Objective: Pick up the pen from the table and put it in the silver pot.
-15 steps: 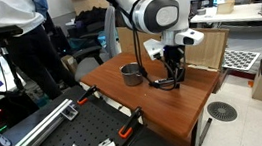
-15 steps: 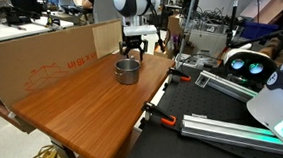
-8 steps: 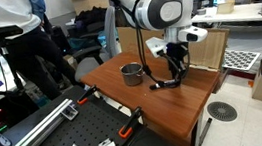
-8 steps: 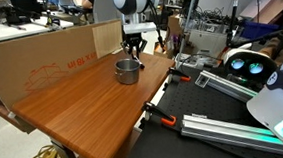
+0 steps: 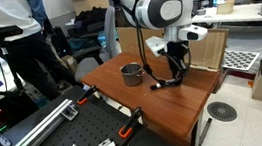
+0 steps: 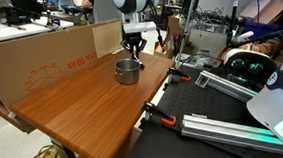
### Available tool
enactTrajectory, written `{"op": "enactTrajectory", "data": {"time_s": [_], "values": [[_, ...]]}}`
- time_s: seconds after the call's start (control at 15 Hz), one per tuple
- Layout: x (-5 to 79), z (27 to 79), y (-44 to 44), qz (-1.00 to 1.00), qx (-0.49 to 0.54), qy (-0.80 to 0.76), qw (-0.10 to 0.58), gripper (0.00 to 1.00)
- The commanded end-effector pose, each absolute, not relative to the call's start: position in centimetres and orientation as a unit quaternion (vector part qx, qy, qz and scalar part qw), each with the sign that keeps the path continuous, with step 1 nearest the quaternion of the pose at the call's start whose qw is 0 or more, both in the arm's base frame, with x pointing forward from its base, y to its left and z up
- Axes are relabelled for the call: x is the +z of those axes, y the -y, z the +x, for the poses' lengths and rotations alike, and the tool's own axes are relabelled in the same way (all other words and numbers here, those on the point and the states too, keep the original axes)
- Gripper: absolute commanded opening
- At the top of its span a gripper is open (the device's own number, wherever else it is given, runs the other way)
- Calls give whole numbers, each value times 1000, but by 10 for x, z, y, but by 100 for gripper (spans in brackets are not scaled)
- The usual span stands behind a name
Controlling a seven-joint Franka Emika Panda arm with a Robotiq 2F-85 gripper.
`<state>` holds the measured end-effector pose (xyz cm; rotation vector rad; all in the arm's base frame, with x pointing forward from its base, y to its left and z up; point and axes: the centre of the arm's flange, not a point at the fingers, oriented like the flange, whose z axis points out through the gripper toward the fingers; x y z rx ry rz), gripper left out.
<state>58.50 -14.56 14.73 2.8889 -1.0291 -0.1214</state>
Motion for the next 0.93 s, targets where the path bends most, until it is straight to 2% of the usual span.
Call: {"op": "enactTrajectory", "data": {"time_s": [0.0, 0.47, 0.87], "values": [[172, 574, 146, 947, -17, 319, 29, 6], [251, 547, 136, 960, 40, 277, -9, 6], [286, 509, 98, 971, 73, 226, -17, 6]]}}
